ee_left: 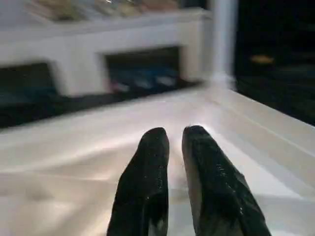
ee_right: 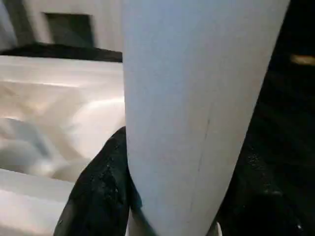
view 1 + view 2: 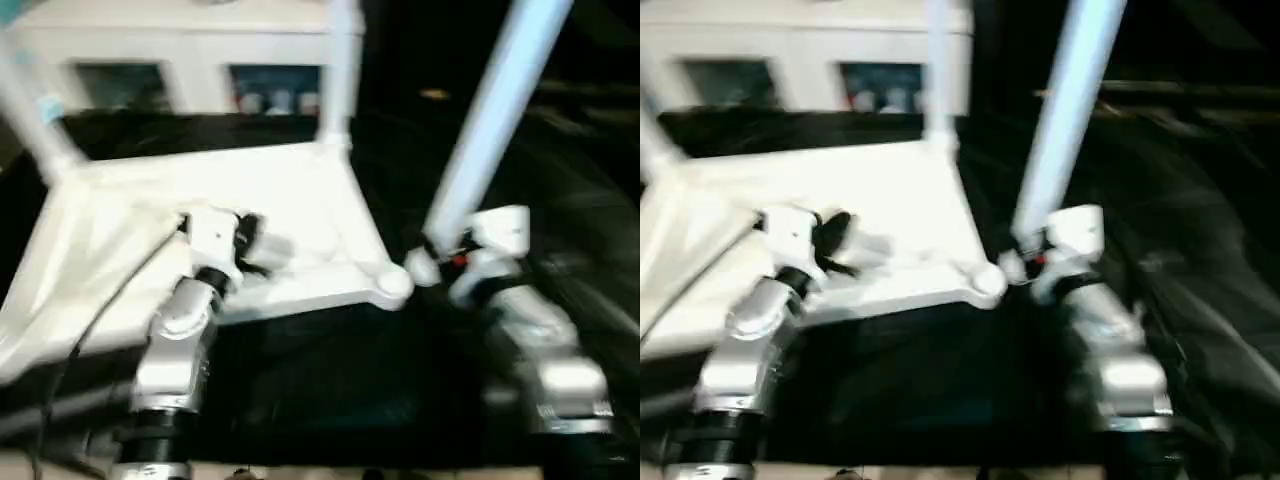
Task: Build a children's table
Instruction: Move to table
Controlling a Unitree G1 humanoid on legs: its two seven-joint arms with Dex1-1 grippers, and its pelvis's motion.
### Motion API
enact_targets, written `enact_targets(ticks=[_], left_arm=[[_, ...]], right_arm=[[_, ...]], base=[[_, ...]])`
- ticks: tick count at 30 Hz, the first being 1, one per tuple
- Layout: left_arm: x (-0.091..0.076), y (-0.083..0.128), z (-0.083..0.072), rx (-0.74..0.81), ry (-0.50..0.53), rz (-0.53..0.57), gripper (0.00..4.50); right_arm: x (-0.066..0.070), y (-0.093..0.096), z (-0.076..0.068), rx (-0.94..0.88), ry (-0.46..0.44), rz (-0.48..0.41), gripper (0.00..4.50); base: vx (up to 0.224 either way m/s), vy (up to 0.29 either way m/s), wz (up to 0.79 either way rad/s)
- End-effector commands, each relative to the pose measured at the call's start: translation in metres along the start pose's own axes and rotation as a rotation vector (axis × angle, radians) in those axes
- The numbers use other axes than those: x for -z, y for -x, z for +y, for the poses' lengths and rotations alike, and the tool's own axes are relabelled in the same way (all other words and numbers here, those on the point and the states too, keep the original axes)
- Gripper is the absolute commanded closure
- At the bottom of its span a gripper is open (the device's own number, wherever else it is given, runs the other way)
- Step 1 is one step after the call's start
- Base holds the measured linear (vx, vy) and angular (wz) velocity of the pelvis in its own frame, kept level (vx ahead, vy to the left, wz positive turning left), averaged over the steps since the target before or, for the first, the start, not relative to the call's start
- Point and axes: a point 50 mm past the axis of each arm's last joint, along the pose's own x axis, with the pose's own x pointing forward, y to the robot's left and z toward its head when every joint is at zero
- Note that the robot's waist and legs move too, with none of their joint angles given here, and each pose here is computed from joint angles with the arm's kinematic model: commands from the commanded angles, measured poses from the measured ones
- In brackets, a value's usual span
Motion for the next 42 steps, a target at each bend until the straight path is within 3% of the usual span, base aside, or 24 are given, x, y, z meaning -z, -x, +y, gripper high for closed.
enact_targets(ticks=[1, 8, 24, 42], left_arm=[[0.000, -0.002, -0.002, -0.035, 0.022, 0.025, 3.74], [-0.013, -0.001, -0.008, 0.063, 0.037, 0.003, 3.74], [-0.004, 0.004, -0.009, 0.082, 0.028, 0.064, 3.74], [-0.005, 0.005, -0.012, 0.126, 0.027, 0.054, 3.74]], right_arm=[[-0.002, 0.002, -0.004, 0.031, -0.038, -0.012, 2.61], [0.011, 0.007, 0.004, 0.003, -0.075, 0.017, 2.61], [0.016, 0.004, 0.016, -0.035, -0.060, 0.049, 2.61], [0.013, 0.005, 0.008, 0.038, -0.062, 0.022, 2.61]], base=[[0.003, -0.263, 0.57], [-0.005, -0.225, 0.25], [0.039, -0.086, 0.04], [-0.069, 0.185, -0.12]])
